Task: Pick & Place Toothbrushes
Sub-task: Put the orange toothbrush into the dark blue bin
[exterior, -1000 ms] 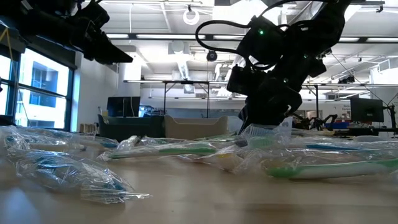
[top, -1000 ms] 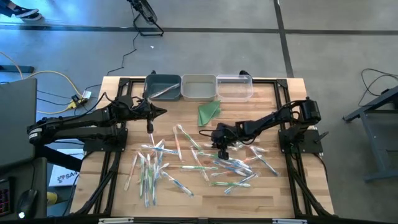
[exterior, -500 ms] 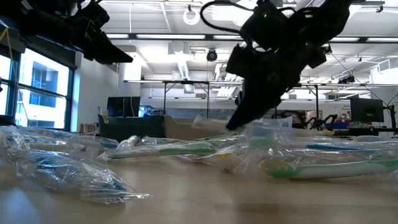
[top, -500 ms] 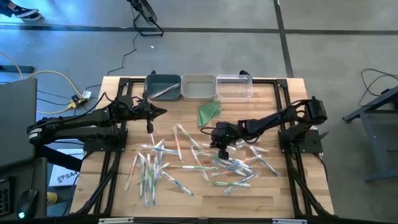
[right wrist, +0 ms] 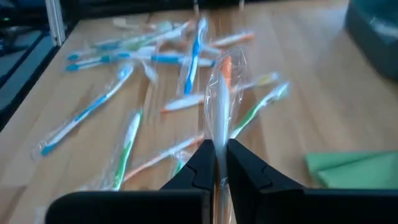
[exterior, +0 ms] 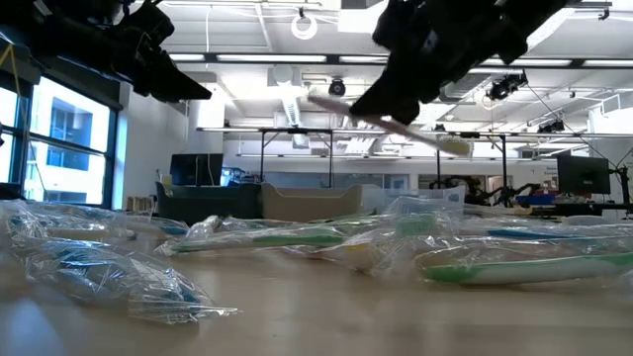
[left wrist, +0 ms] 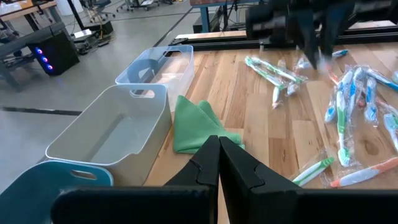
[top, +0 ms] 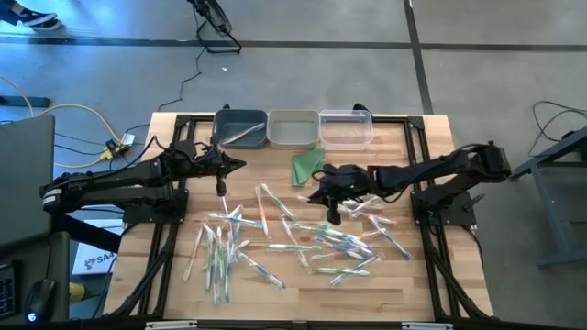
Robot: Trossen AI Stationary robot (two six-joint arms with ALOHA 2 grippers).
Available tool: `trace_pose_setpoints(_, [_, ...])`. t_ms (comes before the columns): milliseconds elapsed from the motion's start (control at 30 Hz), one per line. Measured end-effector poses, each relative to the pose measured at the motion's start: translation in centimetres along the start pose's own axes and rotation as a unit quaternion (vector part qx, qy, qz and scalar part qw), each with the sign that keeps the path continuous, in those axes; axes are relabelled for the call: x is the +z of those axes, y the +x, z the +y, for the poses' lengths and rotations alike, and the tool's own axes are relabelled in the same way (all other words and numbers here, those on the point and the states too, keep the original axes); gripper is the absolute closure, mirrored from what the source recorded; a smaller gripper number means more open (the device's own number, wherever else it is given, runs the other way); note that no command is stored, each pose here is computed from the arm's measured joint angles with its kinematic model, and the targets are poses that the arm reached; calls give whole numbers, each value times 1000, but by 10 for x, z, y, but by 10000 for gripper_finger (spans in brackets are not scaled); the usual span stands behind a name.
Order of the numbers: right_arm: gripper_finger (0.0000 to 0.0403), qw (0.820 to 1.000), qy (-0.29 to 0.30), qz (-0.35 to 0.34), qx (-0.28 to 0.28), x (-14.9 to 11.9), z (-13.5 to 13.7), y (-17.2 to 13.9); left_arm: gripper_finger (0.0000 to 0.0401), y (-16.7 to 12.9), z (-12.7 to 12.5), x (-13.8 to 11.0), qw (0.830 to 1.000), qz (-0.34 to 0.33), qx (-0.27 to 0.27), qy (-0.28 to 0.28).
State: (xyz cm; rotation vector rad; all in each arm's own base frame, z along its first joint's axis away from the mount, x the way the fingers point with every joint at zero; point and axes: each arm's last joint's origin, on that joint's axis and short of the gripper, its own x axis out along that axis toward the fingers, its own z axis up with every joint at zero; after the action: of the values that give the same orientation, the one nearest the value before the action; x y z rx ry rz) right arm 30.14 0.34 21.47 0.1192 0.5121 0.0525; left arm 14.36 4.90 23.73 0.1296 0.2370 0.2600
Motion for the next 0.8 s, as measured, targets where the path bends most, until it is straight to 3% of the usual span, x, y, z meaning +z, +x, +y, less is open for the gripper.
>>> trace_pose_setpoints(433, [388,996,-14,-57,-60,24,-1,-45,398,0,0,0,1000,0,0,0])
trace_pose_setpoints(800, [387,982,-43,-77,-167,32,-19,-69,398,0,2,9,999,-44,12,2])
